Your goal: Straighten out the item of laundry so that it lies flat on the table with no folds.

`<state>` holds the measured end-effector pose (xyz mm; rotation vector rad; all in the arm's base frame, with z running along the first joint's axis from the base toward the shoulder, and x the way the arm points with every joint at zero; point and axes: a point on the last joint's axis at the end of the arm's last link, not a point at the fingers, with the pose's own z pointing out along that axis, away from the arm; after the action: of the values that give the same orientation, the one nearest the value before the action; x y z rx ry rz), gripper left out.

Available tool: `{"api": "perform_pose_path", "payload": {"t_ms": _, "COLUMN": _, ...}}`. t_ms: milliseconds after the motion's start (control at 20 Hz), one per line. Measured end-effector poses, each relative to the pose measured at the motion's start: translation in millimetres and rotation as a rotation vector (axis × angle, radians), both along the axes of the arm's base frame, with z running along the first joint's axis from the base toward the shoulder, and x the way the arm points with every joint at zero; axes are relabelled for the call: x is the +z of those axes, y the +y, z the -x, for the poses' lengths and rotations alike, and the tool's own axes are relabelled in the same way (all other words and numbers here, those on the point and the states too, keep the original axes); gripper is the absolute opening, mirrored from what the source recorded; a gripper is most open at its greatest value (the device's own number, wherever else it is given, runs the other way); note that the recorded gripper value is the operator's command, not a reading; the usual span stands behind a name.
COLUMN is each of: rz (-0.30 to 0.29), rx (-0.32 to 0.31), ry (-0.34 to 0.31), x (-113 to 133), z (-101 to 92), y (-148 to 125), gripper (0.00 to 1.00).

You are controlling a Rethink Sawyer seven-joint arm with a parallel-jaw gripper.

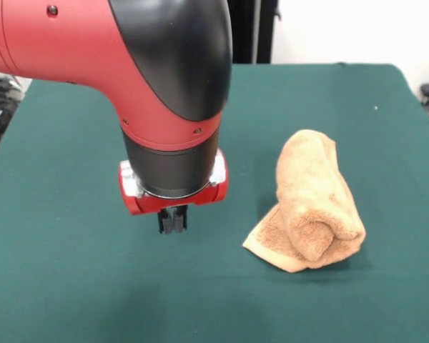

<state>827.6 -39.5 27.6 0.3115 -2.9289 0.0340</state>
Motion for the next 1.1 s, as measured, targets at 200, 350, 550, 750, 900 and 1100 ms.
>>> {"api": "perform_pose_path", "payload": {"t_ms": 200, "rz": 0.005, "rx": -0.007, "ry": -0.024, "x": -1.7, "z": -8.6, "y": 1.5, "gripper": 0.00}}
{"api": "perform_pose_path", "payload": {"t_ms": 350, "rz": 0.006, "rx": -0.006, "ry": -0.031, "x": -8.9, "z": -11.6, "y": 7.6, "gripper": 0.00}}
{"api": "perform_pose_path", "payload": {"t_ms": 550, "rz": 0.004, "rx": 0.003, "ry": -0.026, "x": -18.1, "z": -10.7, "y": 18.3, "gripper": 0.00}}
{"api": "perform_pose_path", "payload": {"t_ms": 750, "rz": 0.000, "rx": 0.016, "ry": -0.013, "x": -31.1, "z": -6.5, "y": 31.6, "gripper": 0.00}}
{"api": "perform_pose_path", "payload": {"t_ms": 900, "rz": -0.005, "rx": 0.028, "ry": 0.005, "x": -45.0, "z": -0.6, "y": 43.4, "gripper": 0.00}}
{"api": "perform_pose_path", "payload": {"t_ms": 1100, "rz": -0.013, "rx": 0.041, "ry": 0.032, "x": -64.8, "z": 8.7, "y": 56.2, "gripper": 1.00}}
